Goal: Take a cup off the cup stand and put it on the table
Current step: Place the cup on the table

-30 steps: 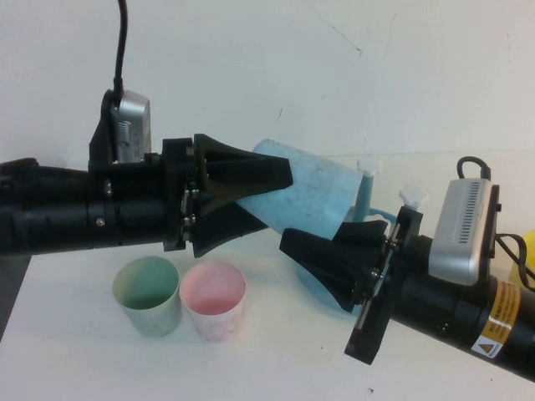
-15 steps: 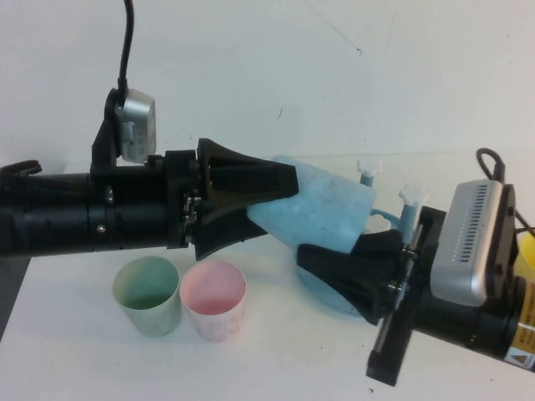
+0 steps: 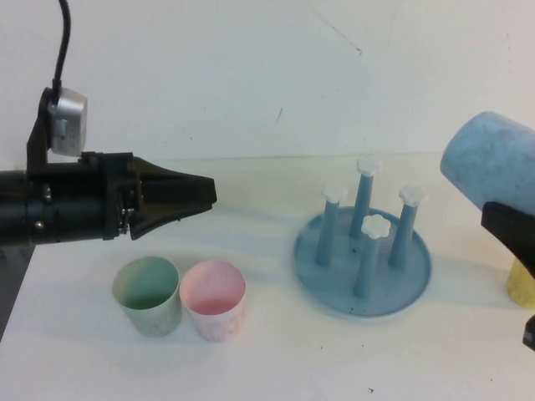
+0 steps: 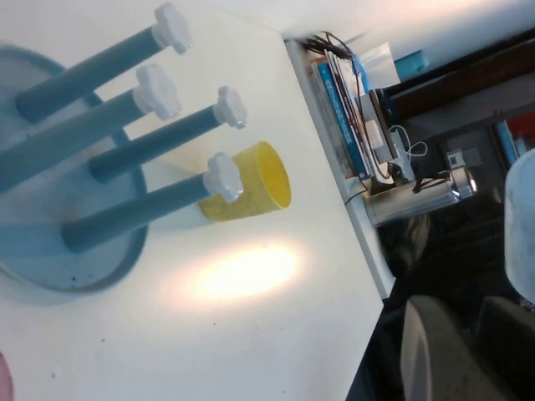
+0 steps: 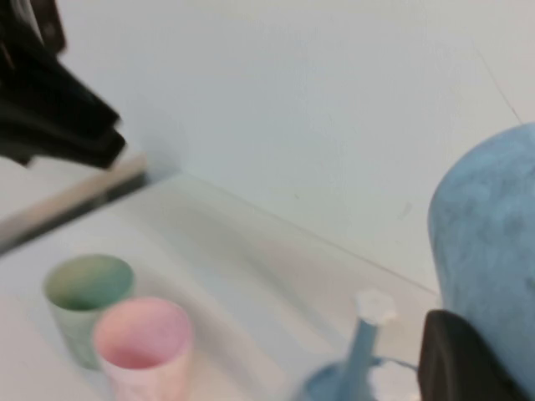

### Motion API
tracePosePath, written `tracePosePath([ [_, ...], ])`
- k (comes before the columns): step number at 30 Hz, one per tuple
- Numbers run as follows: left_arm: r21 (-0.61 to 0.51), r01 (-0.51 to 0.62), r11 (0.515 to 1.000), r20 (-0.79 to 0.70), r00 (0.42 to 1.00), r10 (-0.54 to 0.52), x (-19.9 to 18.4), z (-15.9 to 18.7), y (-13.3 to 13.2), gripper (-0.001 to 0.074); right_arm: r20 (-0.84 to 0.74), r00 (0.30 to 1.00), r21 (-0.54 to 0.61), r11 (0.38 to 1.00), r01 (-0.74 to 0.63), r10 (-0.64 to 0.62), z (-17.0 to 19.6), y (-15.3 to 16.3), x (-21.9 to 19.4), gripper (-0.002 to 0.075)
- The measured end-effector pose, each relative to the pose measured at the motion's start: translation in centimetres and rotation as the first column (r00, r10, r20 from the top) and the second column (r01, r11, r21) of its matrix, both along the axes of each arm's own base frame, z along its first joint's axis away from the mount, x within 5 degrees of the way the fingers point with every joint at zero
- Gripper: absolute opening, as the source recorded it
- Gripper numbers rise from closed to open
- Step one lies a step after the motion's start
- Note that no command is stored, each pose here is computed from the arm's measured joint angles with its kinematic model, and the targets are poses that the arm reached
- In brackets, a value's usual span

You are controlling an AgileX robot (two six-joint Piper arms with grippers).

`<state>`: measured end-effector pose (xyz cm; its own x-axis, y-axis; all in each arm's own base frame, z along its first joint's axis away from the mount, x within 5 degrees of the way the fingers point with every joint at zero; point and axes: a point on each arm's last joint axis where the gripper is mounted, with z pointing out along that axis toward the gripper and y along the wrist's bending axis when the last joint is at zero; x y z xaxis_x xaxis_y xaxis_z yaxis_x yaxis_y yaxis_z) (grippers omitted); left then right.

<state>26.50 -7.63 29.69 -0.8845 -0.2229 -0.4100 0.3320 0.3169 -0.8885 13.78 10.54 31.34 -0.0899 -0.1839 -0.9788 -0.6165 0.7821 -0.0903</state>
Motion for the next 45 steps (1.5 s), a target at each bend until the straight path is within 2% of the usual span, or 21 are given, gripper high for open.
tracePosePath([
  [2, 0.013, 0.001, 1.0, 0.021, 1.0, -0.001, 0.0, 0.0, 0.2, 0.0066, -0.01, 0.999, 0.022, 0.999, -0.038, 0.038, 0.1, 0.3, -0.3, 0.0026],
  [4, 0.036, 0.008, 0.999, 0.029, 1.0, -0.009, 0.0, -0.2, 0.4, 0.003, -0.071, 0.993, 0.063, 0.994, -0.092, 0.096, -0.3, 0.9, -0.5, 0.0026],
  [7, 0.108, 0.022, 0.994, 0.031, 0.999, -0.025, -0.1, -0.8, 0.6, 0.0009, -0.128, 0.977, 0.053, 0.984, -0.167, 0.173, -0.9, 1.9, -0.3, 0.0026],
  [11, 0.19, 0.024, 0.981, 0.031, 0.999, -0.03, -0.2, -1.5, 0.8, 0.0003, -0.161, 0.969, -0.001, 0.981, -0.192, 0.189, -1.7, 3.0, 0.8, 0.0026],
  [15, 0.197, 0.048, 0.979, 0.038, 0.998, -0.056, -0.3, -1.5, 0.8, 0.0001, -0.107, 0.986, -0.098, 0.985, -0.14, 0.13, -1.6, 3.4, 2.5, 0.0026],
  [23, 0.187, 0.084, 0.979, 0.043, 0.995, -0.094, -0.6, -1.4, 0.7, -0.0001, 0.124, 0.99, -0.287, 0.953, 0.1, -0.067, 0.4, 2.2, 5.1, 0.0026],
  [26, 0.188, 0.085, 0.979, 0.045, 0.995, -0.095, -0.6, -1.4, 0.7, -0.0001, 0.231, 0.959, -0.348, 0.907, 0.238, -0.163, 1.7, 1.2, 5.9, 0.0025],
  [29, 0.19, 0.086, 0.978, 0.045, 0.994, -0.096, -0.6, -1.4, 0.7, -0.0001, 0.296, 0.915, -0.421, 0.823, 0.382, -0.274, 3.0, -0.1, 6.4, 0.0025],
  [31, 0.192, 0.084, 0.978, 0.047, 0.994, -0.095, -0.6, -1.4, 0.7, -0.0001, 0.3, 0.881, -0.501, 0.726, 0.471, -0.365, 3.6, -1.3, 6.7, 0.0025],
  [33, 0.197, 0.075, 0.978, 0.048, 0.995, -0.086, -0.5, -1.5, 0.7, -0.0001, 0.271, 0.856, -0.601, 0.618, 0.507, -0.439, 3.9, -2.3, 6.8, 0.0025],
  [34, 0.2, 0.067, 0.977, 0.05, 0.996, -0.079, -0.5, -1.5, 0.8, -0.0001, 0.24, 0.843, -0.628, 0.585, 0.513, -0.481, 4.0, -2.6, 6.7, 0.0025],
  [35, 0.204, 0.061, 0.977, 0.051, 0.996, -0.073, -0.4, -1.5, 0.8, -0.0001, 0.205, 0.836, -0.676, 0.544, 0.497, -0.509, 4.1, -3.0, 6.6, 0.0025],
  [37, 0.202, 0.045, 0.978, 0.055, 0.997, -0.058, -0.3, -1.5, 0.8, -0.0001, 0.103, 0.834, -0.741, 0.518, 0.428, -0.542, 3.8, -3.2, 6.2, 0.0025],
  [40, 0.204, 0.036, 0.978, 0.057, 0.997, -0.048, -0.2, -1.5, 0.8, -0.0001, -0.08, 0.84, -0.783, 0.555, 0.281, -0.537, 3.3, -2.9, 5.3, 0.0025],
  [45, 0.206, 0.037, 0.978, 0.064, 0.997, -0.051, -0.2, -1.5, 0.8, -0.0001, -0.33, 0.821, -0.79, 0.613, 0.031, -0.466, 3.5, -2.2, 3.5, 0.0025],
])
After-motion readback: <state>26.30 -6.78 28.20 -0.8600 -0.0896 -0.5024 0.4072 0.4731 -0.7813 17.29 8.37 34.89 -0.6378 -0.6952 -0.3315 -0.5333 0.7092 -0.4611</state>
